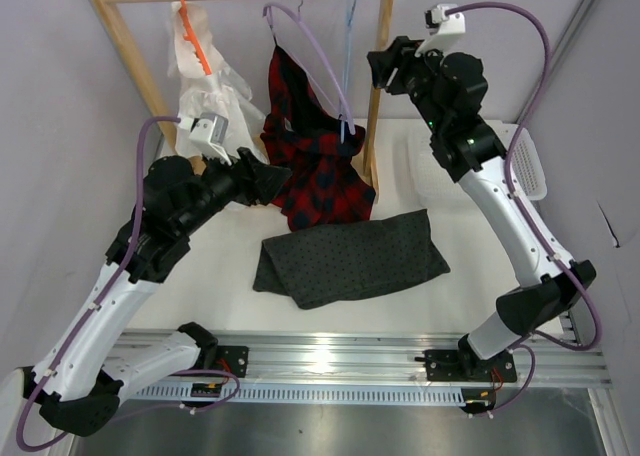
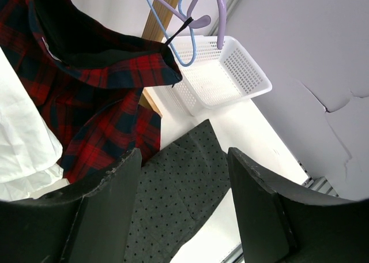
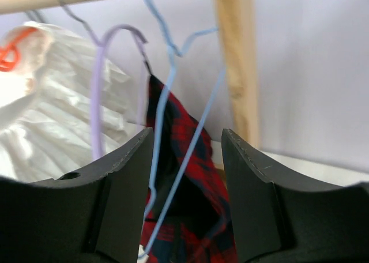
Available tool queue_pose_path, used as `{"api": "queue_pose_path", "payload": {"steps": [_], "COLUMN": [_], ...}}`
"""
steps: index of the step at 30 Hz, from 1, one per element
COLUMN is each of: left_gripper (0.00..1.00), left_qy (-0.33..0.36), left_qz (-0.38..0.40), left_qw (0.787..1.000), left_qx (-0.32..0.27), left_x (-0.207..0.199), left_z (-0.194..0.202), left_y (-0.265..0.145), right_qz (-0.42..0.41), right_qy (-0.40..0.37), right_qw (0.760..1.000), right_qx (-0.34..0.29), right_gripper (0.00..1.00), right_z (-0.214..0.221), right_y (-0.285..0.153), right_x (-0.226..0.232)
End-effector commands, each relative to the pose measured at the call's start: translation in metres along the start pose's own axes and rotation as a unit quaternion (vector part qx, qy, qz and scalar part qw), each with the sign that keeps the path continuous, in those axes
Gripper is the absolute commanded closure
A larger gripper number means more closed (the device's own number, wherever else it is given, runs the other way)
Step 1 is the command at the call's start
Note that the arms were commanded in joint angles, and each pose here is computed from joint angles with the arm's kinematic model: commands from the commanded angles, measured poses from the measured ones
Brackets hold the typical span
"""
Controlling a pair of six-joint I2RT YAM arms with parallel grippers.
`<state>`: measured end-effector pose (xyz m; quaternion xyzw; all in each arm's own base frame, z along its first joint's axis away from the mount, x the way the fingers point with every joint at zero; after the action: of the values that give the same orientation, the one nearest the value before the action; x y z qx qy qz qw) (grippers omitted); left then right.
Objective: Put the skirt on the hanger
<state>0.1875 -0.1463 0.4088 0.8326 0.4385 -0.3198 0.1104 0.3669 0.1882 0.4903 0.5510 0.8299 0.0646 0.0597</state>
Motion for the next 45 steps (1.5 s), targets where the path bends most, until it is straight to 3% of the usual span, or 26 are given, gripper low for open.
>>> {"api": "queue_pose_path", "payload": {"steps": [1,12,15,27,45], "left_gripper": [0.33,0.33,0.33,0.33,0.34], "left_qy": [0.013,0.026,0.029,0.036,0.037], "left_qz": [0.0,-0.013,-0.017,-0.02,-0.02], "left_qw": [1.0,0.999,0.999,0.999,0.999], "left_qx": [-0.013,-0.013,-0.015,-0.019,-0.029], "left_x": [0.001,0.005,0.006,0.006,0.005], "left_z": [-0.003,-0.002,-0.003,-0.005,-0.007], "left_y": [-0.003,-0.009,-0.011,-0.015,-0.018], "right_qz": [-0.02,0.003,0.032,0.067,0.06], "right_qy": [-0.01,-0.024,-0.03,-0.045,-0.087], "right_qw": [1.0,0.999,0.999,0.996,0.993], "right_qx": [-0.013,0.024,0.027,0.027,-0.06], "right_gripper": [0.44,0.46,0.63,0.99,1.0], "right_z": [-0.005,0.021,0.023,0.022,-0.038], "right_y": [0.015,0.05,0.05,0.037,0.019], "right_x": [0.022,0.047,0.044,0.037,0.027]}}
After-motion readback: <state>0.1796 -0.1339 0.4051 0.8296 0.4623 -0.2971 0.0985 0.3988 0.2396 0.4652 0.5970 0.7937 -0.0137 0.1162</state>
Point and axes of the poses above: each gripper's point midway between its finger pads, its own y axis out along the fingers, its own x axis along the line the jaws close on, z = x × y, the point moved 8 cm from there along -y, back along the fingers, and after that the axes turned 15 degrees about -y, right-handed, at the moved point
